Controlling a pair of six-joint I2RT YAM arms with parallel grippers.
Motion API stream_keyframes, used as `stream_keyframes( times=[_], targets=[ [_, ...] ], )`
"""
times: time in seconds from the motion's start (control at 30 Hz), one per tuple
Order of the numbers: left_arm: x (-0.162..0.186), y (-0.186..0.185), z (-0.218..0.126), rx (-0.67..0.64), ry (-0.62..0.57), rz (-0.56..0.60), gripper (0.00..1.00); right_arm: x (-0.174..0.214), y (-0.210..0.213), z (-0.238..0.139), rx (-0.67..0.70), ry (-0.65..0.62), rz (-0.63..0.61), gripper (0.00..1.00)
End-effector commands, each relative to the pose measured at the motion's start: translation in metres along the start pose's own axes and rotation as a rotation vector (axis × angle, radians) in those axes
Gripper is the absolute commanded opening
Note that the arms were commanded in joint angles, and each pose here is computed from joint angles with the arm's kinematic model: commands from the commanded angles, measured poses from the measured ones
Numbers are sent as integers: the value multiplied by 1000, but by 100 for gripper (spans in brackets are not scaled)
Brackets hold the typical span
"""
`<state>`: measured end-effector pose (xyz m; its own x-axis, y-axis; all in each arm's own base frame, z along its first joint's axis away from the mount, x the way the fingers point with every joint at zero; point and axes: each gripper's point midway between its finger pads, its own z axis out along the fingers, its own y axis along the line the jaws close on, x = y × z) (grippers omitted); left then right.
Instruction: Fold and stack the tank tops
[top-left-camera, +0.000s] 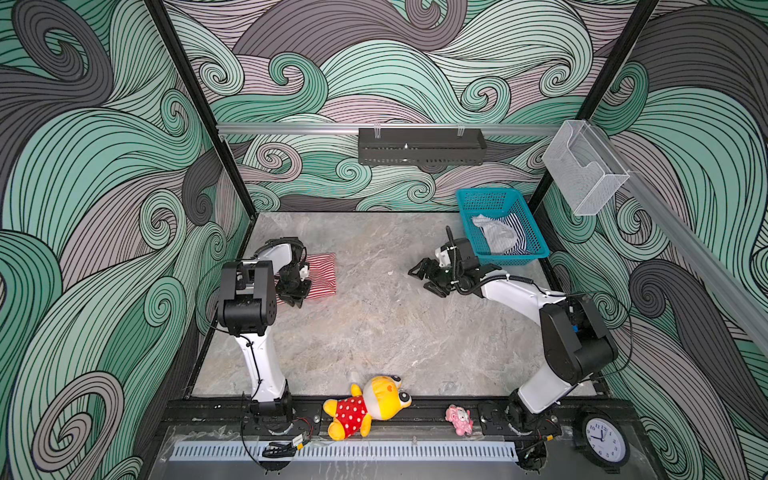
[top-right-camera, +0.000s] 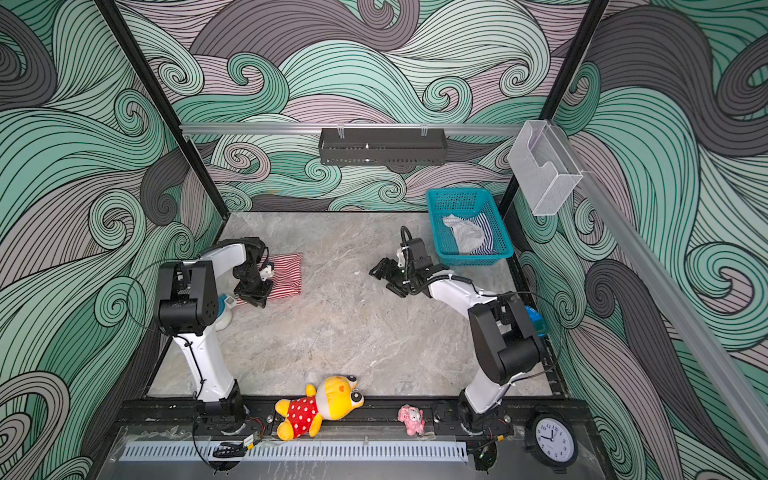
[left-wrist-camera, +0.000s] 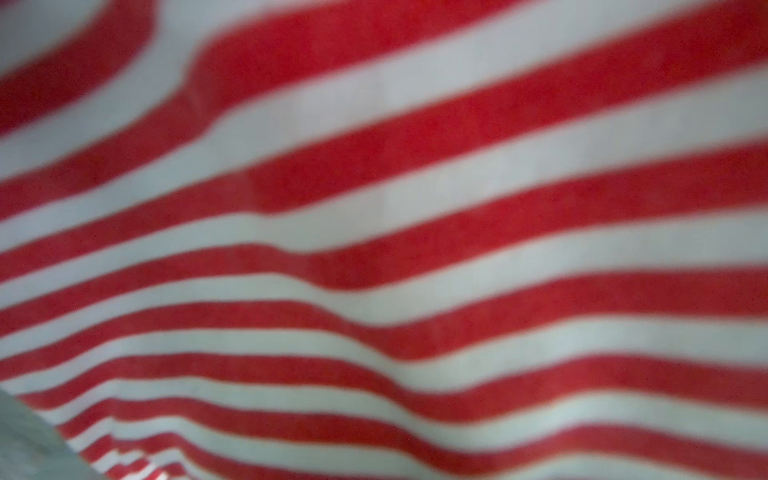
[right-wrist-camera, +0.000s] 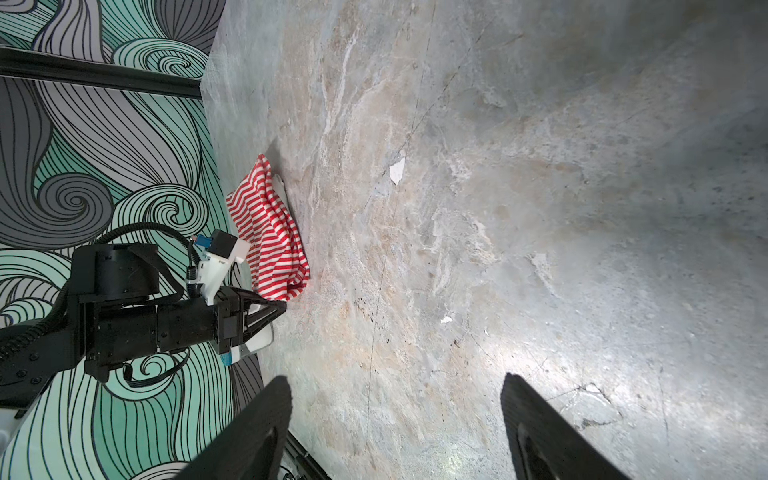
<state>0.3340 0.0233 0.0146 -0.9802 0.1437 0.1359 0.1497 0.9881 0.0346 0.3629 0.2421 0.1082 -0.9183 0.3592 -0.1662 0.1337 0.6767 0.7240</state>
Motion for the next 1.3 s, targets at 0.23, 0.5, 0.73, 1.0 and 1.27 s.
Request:
stream_keyframes(
  times=[0.23, 0.5, 0.73, 1.0, 1.27],
  targets=[
    [-19, 26, 6, -73, 9, -58, 27, -5, -5, -11, 30, -20, -5, 80],
    [-18, 49, -2, -111, 4, -121, 27, -17, -9, -23, 33, -55, 1, 81],
    [-20, 27, 0, -4, -8, -102, 26, -35, -17, -40, 100, -94, -25, 81],
    [-15, 7, -10, 99, -10, -91, 26, -99, -38, -99, 309, -172, -89, 89],
    [9, -37, -72, 200, -179, 2, 33, -193, -103, -145, 693, -257, -70, 99]
  ],
)
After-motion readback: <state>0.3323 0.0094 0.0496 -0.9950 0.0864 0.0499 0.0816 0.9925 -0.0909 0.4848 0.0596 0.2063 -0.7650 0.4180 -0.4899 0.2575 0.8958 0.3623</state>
